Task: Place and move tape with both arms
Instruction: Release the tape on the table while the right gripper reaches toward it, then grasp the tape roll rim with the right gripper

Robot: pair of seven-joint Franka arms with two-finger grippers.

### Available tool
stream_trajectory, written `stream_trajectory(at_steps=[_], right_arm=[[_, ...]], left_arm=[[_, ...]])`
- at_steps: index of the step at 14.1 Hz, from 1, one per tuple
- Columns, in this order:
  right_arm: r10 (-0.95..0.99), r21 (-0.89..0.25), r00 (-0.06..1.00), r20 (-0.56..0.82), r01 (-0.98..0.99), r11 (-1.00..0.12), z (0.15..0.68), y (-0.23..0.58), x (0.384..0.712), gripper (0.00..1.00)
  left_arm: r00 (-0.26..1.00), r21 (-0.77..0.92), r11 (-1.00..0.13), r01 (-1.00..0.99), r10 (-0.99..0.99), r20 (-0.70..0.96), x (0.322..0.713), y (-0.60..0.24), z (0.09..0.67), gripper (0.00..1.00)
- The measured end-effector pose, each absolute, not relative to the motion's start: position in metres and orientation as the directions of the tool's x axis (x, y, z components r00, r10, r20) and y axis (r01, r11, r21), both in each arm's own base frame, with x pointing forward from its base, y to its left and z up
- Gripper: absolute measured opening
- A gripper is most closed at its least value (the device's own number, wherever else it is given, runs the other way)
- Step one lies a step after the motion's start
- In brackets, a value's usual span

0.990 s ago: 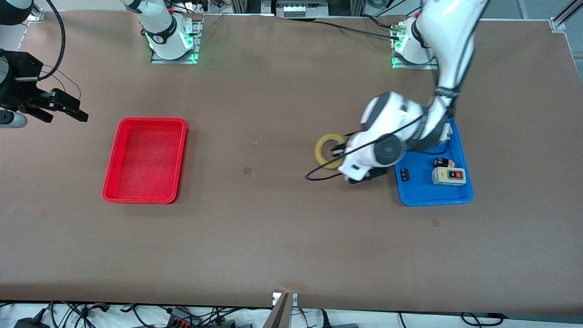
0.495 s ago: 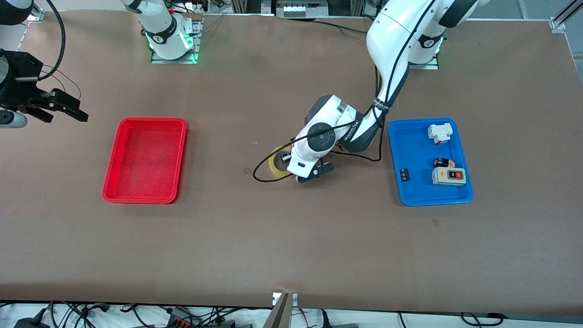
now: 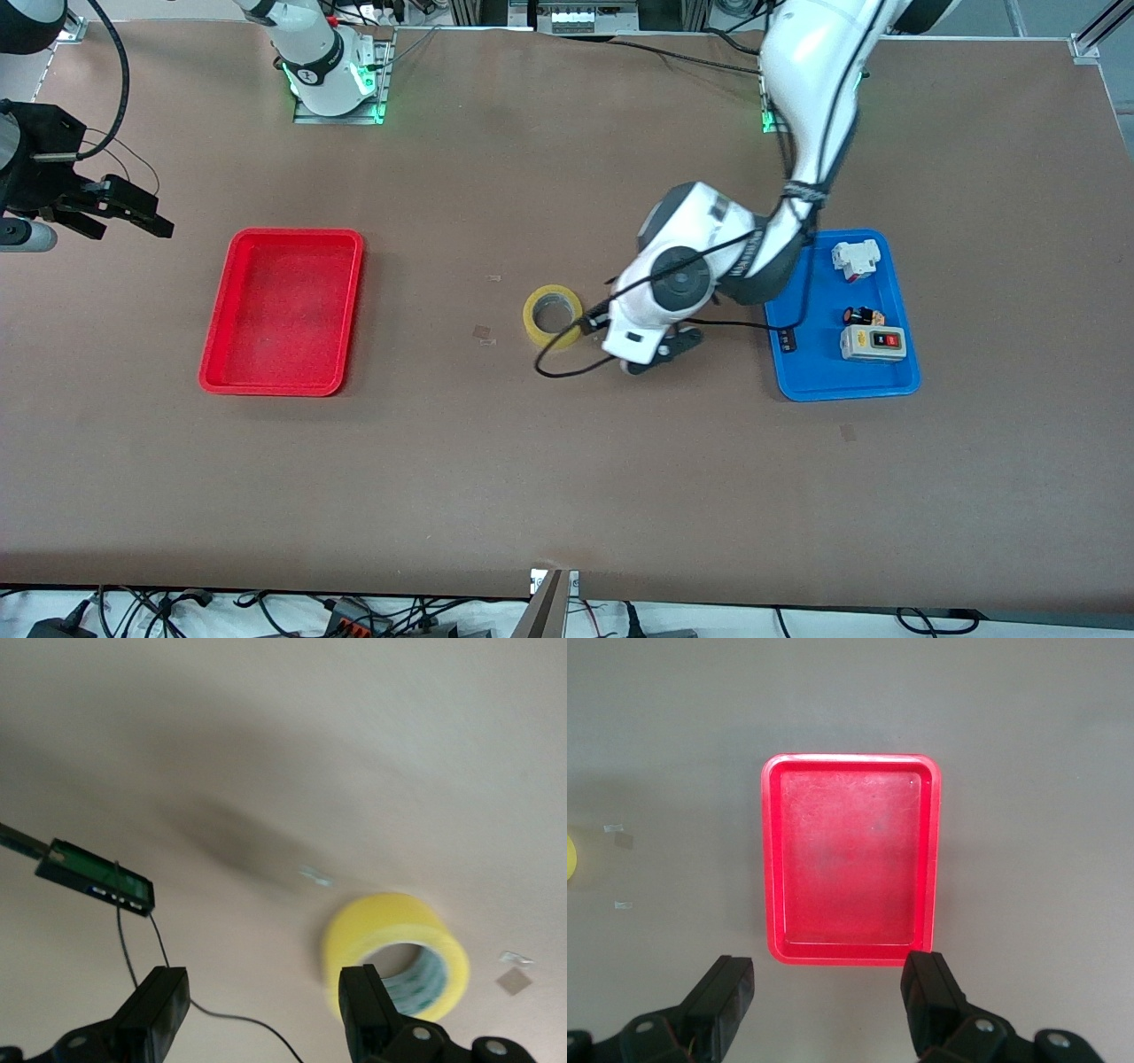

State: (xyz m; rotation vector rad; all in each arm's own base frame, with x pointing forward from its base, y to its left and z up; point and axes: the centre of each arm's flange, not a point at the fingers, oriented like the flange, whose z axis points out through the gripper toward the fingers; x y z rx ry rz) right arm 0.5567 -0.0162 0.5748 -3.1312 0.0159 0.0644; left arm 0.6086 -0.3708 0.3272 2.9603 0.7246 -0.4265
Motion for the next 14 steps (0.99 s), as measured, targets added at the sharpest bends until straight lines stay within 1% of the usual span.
stream_trajectory(at_steps=[2, 4, 6, 8, 11, 14], right_arm=[[-0.006, -0.010, 0.999, -0.052, -0.007, -1.000, 0.568, -0.015, 0.560, 1.00], [0.034, -0.012, 0.997, -0.076, 0.034, -0.999, 0.555, 0.003, 0.565, 1.00], [0.124, -0.018, 0.984, -0.126, 0.123, -0.992, 0.525, 0.057, 0.573, 1.00], [0.222, -0.032, 0.963, -0.150, 0.220, -0.975, 0.488, 0.123, 0.580, 1.00], [0.351, -0.040, 0.930, -0.110, 0.348, -0.936, 0.440, 0.223, 0.582, 1.00], [0.430, -0.056, 0.896, -0.114, 0.426, -0.903, 0.390, 0.293, 0.586, 1.00]], left_arm=[[0.859, -0.018, -0.906, 0.422, 0.406, -0.312, 0.622, -0.311, 0.365, 1.00], [0.869, -0.054, -0.928, 0.368, 0.364, -0.335, 0.621, -0.258, 0.384, 1.00], [0.887, -0.084, -0.951, 0.297, 0.307, -0.344, 0.614, -0.211, 0.389, 1.00], [0.904, -0.056, -0.971, 0.231, 0.236, -0.357, 0.606, -0.160, 0.403, 1.00], [0.927, 0.012, -0.995, 0.102, 0.091, -0.364, 0.586, -0.070, 0.454, 1.00], [0.955, 0.078, -0.997, -0.020, -0.042, -0.295, 0.564, 0.006, 0.514, 1.00]])
